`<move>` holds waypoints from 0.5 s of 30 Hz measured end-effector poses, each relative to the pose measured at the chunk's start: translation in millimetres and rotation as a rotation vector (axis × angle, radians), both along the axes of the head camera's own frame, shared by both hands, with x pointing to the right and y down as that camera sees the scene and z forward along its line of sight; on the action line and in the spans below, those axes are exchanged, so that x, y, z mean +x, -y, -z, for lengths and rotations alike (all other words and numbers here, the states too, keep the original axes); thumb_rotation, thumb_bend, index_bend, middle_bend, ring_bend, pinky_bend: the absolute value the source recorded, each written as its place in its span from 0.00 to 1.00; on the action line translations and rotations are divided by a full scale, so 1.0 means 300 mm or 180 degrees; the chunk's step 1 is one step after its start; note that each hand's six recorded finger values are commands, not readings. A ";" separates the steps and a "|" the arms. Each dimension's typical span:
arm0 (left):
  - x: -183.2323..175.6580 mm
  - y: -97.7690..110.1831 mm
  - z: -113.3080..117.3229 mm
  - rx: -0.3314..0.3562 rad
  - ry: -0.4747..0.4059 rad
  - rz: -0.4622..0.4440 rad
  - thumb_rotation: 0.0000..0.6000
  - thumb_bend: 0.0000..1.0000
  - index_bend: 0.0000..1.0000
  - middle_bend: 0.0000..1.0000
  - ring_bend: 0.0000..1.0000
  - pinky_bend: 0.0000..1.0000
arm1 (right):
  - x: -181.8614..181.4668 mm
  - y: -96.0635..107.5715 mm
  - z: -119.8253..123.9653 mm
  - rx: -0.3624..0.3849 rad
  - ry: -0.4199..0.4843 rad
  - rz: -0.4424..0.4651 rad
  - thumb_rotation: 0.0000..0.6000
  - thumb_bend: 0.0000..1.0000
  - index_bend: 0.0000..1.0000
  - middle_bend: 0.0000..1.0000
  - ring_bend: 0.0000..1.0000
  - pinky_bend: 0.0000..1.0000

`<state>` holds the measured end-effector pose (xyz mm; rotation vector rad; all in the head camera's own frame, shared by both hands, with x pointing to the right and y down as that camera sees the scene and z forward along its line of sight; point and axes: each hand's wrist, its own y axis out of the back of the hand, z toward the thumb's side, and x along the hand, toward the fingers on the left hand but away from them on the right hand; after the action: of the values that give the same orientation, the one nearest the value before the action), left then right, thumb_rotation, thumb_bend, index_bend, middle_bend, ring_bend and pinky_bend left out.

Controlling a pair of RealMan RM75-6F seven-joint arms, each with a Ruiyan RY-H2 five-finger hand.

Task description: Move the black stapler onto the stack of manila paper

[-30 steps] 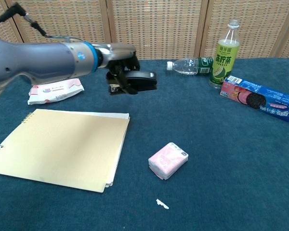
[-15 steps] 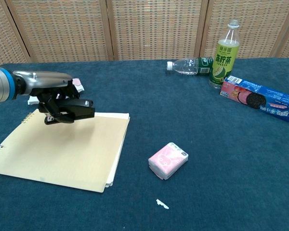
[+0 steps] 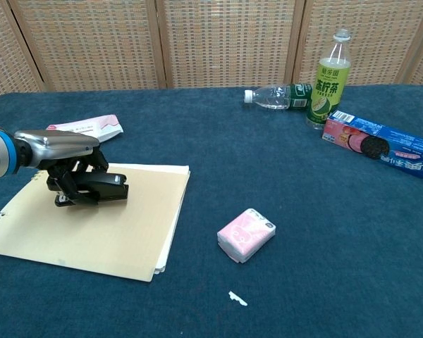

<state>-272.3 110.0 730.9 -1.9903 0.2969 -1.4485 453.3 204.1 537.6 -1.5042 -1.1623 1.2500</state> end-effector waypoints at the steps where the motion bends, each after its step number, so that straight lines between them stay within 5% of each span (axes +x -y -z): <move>1: 0.000 -0.002 -0.003 -0.0007 0.0003 0.0011 1.00 0.17 0.50 0.39 0.43 0.45 | 0.001 0.000 0.001 0.0002 -0.0001 -0.0002 1.00 0.00 0.00 0.00 0.00 0.00; 3: -0.001 -0.007 -0.008 -0.0031 0.0002 0.0021 1.00 0.01 0.27 0.21 0.26 0.29 | 0.003 0.000 0.003 0.0008 0.0001 -0.0007 1.00 0.00 0.00 0.00 0.00 0.00; 5: -0.003 -0.007 -0.008 -0.0029 0.0006 0.0012 1.00 0.00 0.18 0.12 0.18 0.21 | 0.005 0.000 0.005 0.0014 -0.0001 -0.0009 1.00 0.00 0.00 0.00 0.00 0.00; 15: -0.038 0.022 0.051 0.0137 -0.0145 0.0183 1.00 0.00 0.00 0.00 0.00 0.03 | 0.000 0.000 0.016 0.0049 0.0017 -0.0002 1.00 0.00 0.00 0.00 0.00 0.00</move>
<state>-283.6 103.4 715.5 -1.9969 0.4049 -1.4217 453.4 204.1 532.9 -1.4967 -1.1733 1.2355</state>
